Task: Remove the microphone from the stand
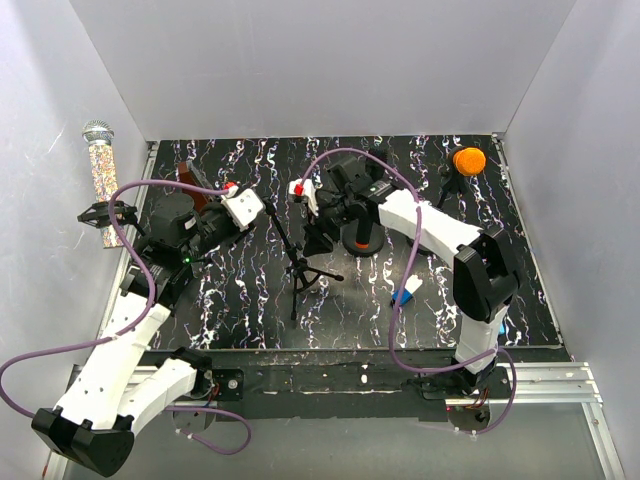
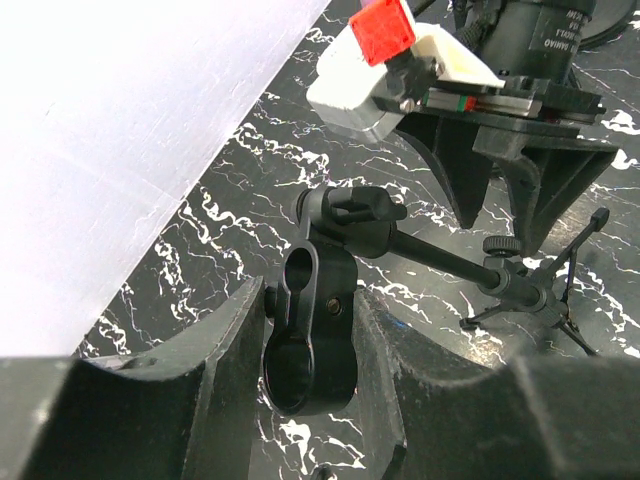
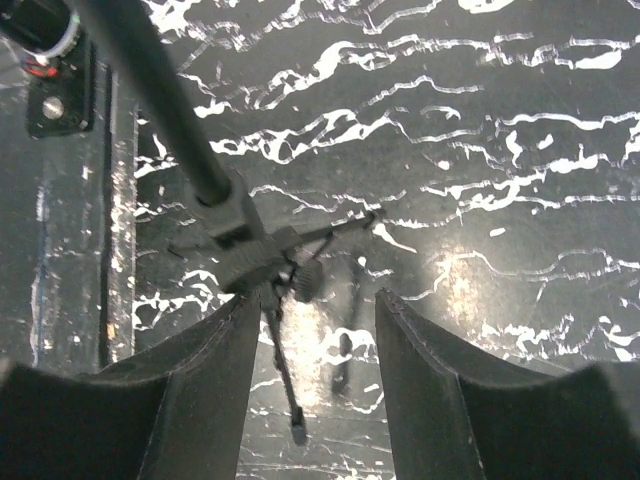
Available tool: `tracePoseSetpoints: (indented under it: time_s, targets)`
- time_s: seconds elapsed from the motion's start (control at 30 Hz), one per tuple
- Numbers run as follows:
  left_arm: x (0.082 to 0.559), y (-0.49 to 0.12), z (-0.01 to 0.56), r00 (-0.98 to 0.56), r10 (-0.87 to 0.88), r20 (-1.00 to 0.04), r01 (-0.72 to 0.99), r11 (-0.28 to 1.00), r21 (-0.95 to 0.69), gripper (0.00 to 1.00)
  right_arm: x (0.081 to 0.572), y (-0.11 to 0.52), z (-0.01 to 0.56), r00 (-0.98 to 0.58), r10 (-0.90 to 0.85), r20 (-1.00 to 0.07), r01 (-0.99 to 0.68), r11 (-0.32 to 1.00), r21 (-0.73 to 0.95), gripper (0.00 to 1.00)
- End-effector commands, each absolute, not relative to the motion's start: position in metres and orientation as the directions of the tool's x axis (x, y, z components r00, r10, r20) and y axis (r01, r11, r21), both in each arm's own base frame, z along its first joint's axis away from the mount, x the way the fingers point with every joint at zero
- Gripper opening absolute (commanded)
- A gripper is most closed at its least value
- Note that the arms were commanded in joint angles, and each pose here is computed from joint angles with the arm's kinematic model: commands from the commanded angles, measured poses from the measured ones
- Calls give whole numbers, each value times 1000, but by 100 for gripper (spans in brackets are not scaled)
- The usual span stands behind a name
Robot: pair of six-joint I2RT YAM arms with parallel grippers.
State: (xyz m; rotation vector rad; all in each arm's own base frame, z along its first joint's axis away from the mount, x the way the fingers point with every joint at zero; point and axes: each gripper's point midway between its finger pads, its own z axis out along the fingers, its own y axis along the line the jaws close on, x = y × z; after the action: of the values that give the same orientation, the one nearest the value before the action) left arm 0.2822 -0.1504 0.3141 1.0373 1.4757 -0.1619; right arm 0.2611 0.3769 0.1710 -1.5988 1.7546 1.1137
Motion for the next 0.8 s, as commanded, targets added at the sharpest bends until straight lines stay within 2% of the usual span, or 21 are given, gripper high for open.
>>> tracePoseSetpoints:
  time_s: [0.0,0.27,0.57,0.77]
  targets:
    - [269,-158,304,134,472,-871,722,556,412,0,272,371,160,-125,-581,-804,-988,-4,157,56]
    - [269,-158,303,140,478,-867,723,549,420,0,242,371,224,-42,-476,-878,-978,-159,133,61]
    - [269,-158,305,145,482,-864,722,546,425,0,254,388,222,-154,-464,-872,-968,-108,228,61]
    - [267,-157,305,152,488,-859,723,538,433,0,273,391,190,-182,-519,-835,-973,-29,230,60]
